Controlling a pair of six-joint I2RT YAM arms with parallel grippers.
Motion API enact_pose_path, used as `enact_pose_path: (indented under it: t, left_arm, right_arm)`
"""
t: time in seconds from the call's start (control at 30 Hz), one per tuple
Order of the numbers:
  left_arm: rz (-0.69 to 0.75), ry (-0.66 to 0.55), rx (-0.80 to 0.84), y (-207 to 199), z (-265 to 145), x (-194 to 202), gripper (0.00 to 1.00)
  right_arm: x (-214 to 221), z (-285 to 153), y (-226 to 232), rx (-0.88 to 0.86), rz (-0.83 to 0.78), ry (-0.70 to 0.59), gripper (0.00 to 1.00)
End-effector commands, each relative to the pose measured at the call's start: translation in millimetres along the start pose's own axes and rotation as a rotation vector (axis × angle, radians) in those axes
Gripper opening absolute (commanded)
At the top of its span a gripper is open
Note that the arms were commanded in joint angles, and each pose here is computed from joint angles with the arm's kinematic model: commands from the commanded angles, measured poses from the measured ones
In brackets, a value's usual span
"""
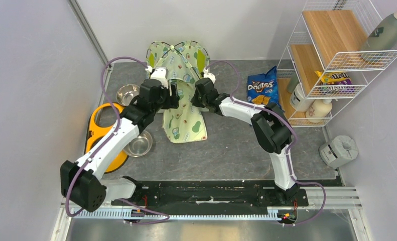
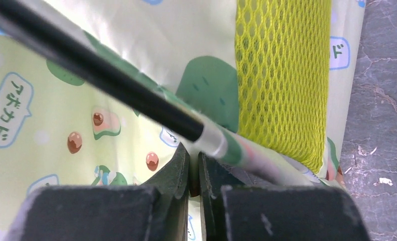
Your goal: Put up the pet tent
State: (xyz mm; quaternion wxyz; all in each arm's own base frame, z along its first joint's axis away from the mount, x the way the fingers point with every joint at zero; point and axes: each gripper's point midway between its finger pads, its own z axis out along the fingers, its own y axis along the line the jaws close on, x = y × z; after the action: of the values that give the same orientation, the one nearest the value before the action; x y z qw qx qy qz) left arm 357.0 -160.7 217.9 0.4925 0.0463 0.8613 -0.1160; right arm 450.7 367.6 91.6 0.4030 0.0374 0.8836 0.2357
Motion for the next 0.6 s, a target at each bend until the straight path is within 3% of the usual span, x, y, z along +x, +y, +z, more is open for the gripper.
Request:
enact_pose_path:
  t: [0.0, 0.1, 0.27, 0.37, 0.57]
  left_arm:
    - [0.079, -0.141, -0.114, 35, -12, -45, 0.76]
    - [0.055, -0.156, -0.148, 57, -6, -59, 0.76]
    - [0.037, -0.198, -0.227, 97, 22, -77, 0.76]
    - [0.113, -0.207, -0.218, 101, 36, -85, 0.75]
    - [0.189, -0.239, -0.261, 115, 46, -96, 0.75]
  right_arm:
    - [-37, 1, 16, -0.02, -0.011, -0.121, 0.14]
    - [-37, -1, 20, -0.038, -0.035, -0.109, 0.32]
    - [-29, -23, 33, -0.107, -0.076, -0.016, 0.72]
    - [-21, -39, 38, -0.136, -0.096, 0.064, 0.85]
    - [4, -67, 26, -0.132, -0.133, 0.181, 0.94]
